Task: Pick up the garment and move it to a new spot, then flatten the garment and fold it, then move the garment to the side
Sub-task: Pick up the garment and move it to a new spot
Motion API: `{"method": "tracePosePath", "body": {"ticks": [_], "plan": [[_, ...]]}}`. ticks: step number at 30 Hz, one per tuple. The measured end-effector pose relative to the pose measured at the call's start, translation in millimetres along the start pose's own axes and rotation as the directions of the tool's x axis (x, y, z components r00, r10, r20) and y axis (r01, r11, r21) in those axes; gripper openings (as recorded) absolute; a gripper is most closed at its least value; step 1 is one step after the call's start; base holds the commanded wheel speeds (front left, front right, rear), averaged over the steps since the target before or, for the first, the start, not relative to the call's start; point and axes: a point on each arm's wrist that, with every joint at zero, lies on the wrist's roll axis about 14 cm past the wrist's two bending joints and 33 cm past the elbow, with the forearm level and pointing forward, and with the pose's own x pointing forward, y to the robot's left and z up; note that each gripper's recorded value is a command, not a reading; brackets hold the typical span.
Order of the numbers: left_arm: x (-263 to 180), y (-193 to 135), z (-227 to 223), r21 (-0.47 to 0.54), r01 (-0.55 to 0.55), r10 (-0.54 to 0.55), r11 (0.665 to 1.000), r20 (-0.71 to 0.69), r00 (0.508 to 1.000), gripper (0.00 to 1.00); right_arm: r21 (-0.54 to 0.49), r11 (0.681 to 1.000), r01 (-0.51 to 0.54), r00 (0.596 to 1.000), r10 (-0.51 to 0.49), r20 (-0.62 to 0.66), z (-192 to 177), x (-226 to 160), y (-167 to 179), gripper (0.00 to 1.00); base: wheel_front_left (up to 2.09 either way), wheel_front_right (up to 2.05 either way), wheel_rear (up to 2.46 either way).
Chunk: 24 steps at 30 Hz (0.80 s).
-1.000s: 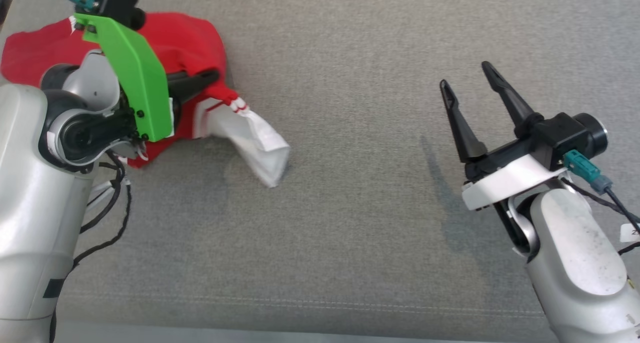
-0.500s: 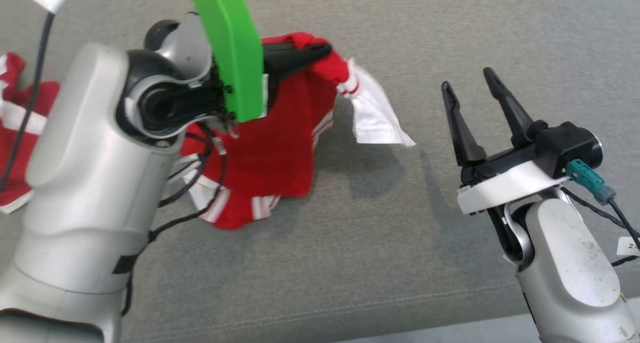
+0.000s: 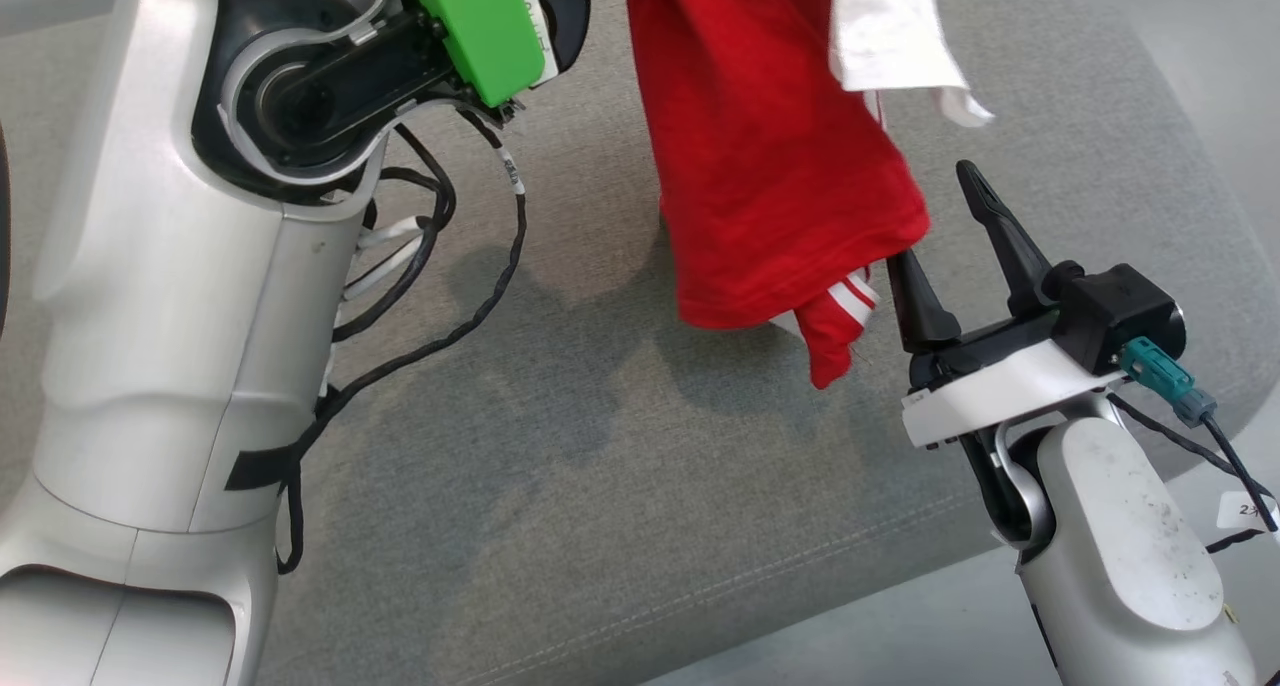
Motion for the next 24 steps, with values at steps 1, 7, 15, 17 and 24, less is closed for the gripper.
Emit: {"method": "tracePosePath", "body": {"ticks": [1,7,15,17,24], "plan": [[6,6,-4,-0.027,-0.004,0.004,1.0,-0.003,1.0,0.0,-0.008,1.0,0.026,1.0,-0.026,0.002,3,-5,-9,1.0,0.0,0.0,0.0],[3,42,-64,-0.2,-0.085,0.064,0.976,-0.111,0.992,0.0,-0.008,0.995,0.097,0.995,-0.098,-0.023,-3,-23,-30,1.0,0.0,0.0,0.0],[-102,135,-141,-0.315,-0.443,0.372,0.839,-0.261,0.891,0.0,0.01,0.998,0.063,0.997,-0.062,-0.049,-14,-20,-17,1.0,0.0,0.0,0.0],[-114,139,-138,-0.311,-0.466,0.4,0.829,-0.253,0.881,0.0,0.004,0.999,0.044,0.998,-0.044,-0.052,-15,-18,-13,1.0,0.0,0.0,0.0],[-166,149,-156,-0.335,-0.567,0.494,0.752,-0.284,0.822,0.02,-0.007,1.0,-0.023,0.998,0.023,-0.06,-20,-10,1,1.0,0.0,0.0,0.0]]}}
